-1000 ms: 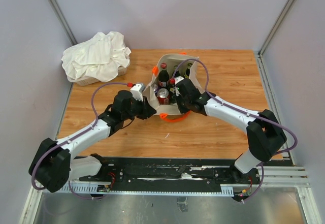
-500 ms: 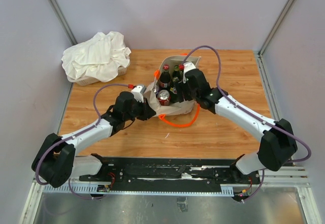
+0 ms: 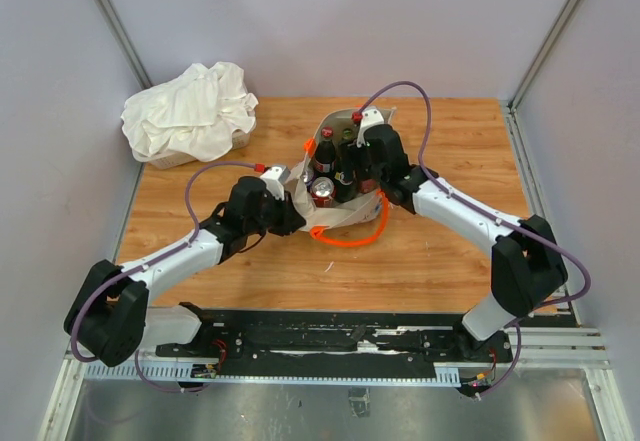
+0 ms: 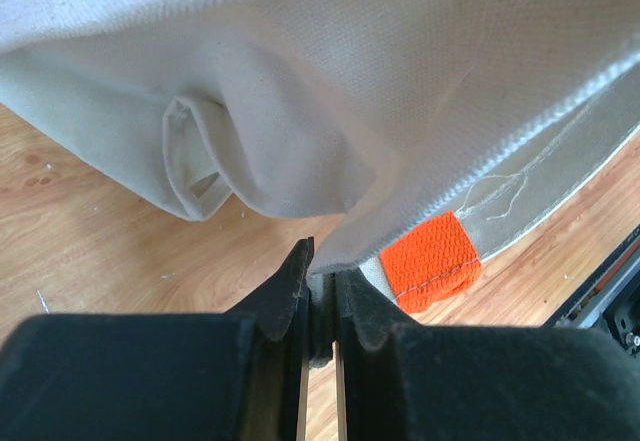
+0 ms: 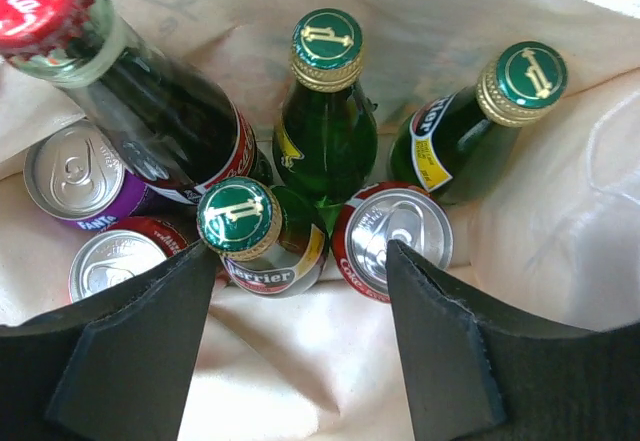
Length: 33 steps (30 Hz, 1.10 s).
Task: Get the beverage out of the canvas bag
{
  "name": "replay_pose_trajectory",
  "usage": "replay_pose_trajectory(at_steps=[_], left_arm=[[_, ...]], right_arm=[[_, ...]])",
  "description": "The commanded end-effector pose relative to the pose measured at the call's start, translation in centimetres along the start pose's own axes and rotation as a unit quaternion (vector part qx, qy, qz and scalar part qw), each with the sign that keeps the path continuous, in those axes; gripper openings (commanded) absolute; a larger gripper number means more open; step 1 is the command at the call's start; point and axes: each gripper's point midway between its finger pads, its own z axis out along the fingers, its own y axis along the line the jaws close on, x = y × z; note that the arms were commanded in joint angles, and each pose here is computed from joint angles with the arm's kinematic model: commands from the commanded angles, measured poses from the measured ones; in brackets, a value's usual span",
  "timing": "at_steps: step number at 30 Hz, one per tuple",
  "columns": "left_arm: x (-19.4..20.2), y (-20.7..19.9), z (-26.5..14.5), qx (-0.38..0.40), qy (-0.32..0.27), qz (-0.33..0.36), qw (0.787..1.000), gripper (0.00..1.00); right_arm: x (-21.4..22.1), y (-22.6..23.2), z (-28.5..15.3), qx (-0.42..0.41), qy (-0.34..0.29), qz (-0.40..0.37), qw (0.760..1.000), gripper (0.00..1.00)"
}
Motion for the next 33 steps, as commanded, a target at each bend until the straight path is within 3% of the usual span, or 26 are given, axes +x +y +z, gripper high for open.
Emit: replay_pose_trajectory(at_steps=[1, 15, 20, 23, 33], left_arm=[[3.9, 3.5, -0.5, -0.073, 0.071, 0.006, 0.995, 0.06], [3.2, 3.5, -0.5, -0.078, 0.068, 0.016, 0.995, 0.07], [3.0, 3.5, -0.5, -0.078, 0.066, 0.016, 0.995, 0.06], [2.8, 3.4, -0.5, -0.078, 0.064, 0.016, 0.995, 0.07], [2.6, 3.6, -0.5, -0.083, 0.064, 0.021, 0.994, 0.06]], right_arm=[[-2.3, -1.6, 1.5, 0.013, -0.031, 0.017, 0.999, 0.69], [-1.8, -0.8, 4.5, -0.008, -0.025, 0.029, 0.999, 0.53], [-0.5, -0.5, 4.8, -0.015, -0.001, 0.030, 0.999, 0.30], [0.5, -0.5, 4.7, -0.014, 0.015, 0.035, 0.999, 0.03], [0.4, -0.7, 4.1, 0.000, 0.003, -0.020, 1.000, 0.01]])
